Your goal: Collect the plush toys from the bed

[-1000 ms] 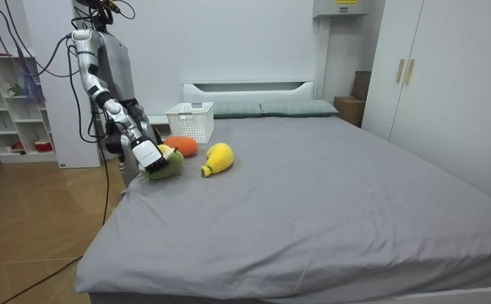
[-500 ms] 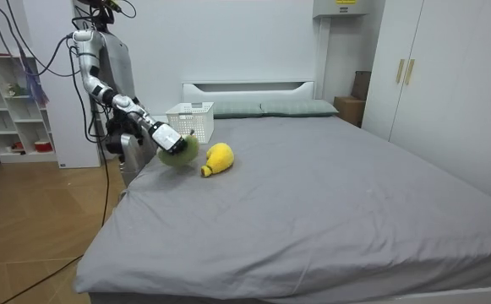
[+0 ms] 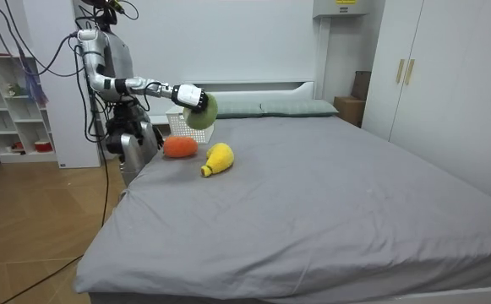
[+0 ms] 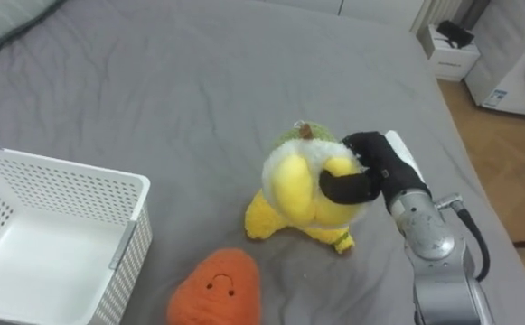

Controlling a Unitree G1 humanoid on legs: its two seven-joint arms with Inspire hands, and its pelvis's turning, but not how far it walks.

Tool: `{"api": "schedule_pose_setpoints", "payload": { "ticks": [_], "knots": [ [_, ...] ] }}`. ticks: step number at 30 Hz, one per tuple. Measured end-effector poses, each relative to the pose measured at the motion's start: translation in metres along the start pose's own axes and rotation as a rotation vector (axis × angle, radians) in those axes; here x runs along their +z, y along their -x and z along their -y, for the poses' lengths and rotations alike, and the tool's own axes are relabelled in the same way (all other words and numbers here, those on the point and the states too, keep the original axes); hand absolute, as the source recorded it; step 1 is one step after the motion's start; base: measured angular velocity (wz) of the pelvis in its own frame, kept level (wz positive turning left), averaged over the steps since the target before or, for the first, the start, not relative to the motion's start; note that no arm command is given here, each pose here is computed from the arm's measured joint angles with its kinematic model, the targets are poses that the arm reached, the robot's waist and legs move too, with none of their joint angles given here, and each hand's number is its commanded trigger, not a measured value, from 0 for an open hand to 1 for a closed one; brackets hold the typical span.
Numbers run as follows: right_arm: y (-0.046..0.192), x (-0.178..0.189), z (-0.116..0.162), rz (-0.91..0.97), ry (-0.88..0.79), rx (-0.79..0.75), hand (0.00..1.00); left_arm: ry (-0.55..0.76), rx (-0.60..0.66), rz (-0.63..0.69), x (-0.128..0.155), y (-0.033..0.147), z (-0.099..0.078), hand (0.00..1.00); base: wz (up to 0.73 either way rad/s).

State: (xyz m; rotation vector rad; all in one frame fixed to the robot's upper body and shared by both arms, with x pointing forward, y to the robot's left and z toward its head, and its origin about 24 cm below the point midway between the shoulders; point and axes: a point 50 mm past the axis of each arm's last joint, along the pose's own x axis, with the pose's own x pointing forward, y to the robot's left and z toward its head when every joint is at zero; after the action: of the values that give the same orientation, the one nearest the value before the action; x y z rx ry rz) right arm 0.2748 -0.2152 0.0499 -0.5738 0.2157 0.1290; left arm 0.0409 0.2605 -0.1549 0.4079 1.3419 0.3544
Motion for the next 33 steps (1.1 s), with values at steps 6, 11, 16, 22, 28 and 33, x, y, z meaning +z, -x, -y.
{"api": "schedule_pose_setpoints", "payload": {
  "ticks": [6,11,16,22,28,33],
  "knots": [
    [-0.016,0.038,-0.013,0.119,0.056,0.086,1.0,-0.038,-0.014,0.033,0.008,0.001,0.006,0.0,0.04],
    [-0.019,0.047,-0.02,0.137,0.071,0.123,1.0,-0.049,-0.015,0.055,0.013,0.002,0.008,0.0,0.09],
    [-0.024,0.059,-0.029,0.16,0.073,0.158,1.0,-0.049,-0.015,0.059,0.014,0.002,0.01,0.0,0.14],
    [-0.028,0.073,-0.049,0.193,0.067,0.217,1.0,-0.054,-0.022,0.063,0.019,0.002,0.011,0.0,0.17],
    [-0.04,0.082,-0.06,0.194,0.089,0.267,1.0,-0.051,-0.032,0.068,0.022,0.002,0.012,0.0,0.23],
    [-0.041,0.096,-0.072,0.234,0.108,0.295,0.86,-0.068,-0.031,0.069,0.021,0.002,0.011,0.0,0.22]
  ]
}}
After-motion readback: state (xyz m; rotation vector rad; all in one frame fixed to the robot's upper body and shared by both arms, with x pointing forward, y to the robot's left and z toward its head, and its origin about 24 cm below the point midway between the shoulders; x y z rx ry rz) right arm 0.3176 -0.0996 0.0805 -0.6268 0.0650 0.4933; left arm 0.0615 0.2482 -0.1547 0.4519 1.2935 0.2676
